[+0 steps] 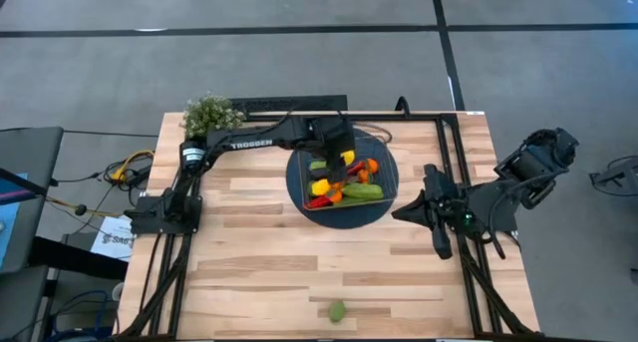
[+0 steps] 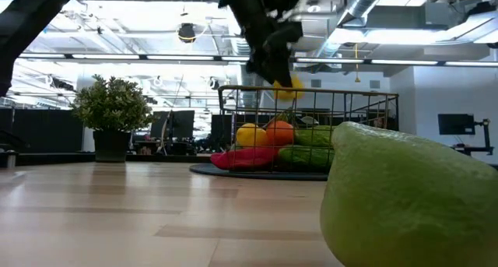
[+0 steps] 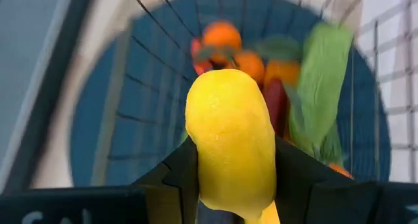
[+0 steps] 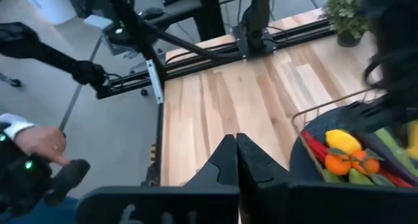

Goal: Build produce basket
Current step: Put the lemon into the wire basket

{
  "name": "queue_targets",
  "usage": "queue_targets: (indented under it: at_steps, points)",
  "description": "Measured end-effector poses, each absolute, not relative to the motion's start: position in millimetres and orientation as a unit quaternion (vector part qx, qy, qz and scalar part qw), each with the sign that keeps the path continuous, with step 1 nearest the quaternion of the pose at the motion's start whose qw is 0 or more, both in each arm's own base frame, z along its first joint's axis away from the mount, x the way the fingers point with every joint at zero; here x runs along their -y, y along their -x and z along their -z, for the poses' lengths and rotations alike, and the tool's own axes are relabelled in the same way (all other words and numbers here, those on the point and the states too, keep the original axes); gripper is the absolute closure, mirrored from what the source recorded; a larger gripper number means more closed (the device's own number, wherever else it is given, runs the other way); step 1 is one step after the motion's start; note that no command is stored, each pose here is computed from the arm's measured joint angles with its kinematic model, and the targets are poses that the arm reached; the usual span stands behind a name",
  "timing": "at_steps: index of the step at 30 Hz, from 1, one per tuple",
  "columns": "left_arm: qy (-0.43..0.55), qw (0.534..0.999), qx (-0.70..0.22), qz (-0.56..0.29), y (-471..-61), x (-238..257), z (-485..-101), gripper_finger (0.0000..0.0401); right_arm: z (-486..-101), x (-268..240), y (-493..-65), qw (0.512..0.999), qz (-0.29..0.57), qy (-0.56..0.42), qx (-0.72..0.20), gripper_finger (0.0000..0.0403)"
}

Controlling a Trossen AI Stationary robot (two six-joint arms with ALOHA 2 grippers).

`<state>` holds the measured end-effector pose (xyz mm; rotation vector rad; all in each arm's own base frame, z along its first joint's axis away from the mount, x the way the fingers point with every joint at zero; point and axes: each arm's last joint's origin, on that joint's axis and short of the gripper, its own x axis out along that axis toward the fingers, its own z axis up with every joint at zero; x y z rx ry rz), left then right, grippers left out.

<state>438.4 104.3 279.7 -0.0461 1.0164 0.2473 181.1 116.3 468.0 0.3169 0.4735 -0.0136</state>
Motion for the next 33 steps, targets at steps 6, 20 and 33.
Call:
queue_targets:
  at_steps: [6, 20, 33]
  points:
    - [0.009, 0.846, -0.521, -0.11, -435, -100, -245, 0.0284, -468, -116, -181, 0.96, 0.01, -0.156, -0.232, 0.0397]
    - [0.006, 0.832, -0.542, -0.121, -427, -103, -213, 0.0284, -468, -115, -182, 0.961, 0.019, -0.155, -0.228, 0.0398]
    - [0.019, 0.835, -0.53, -0.145, -430, -105, -227, 0.0154, -468, -116, -181, 0.956, 0.012, -0.174, -0.235, 0.0387]
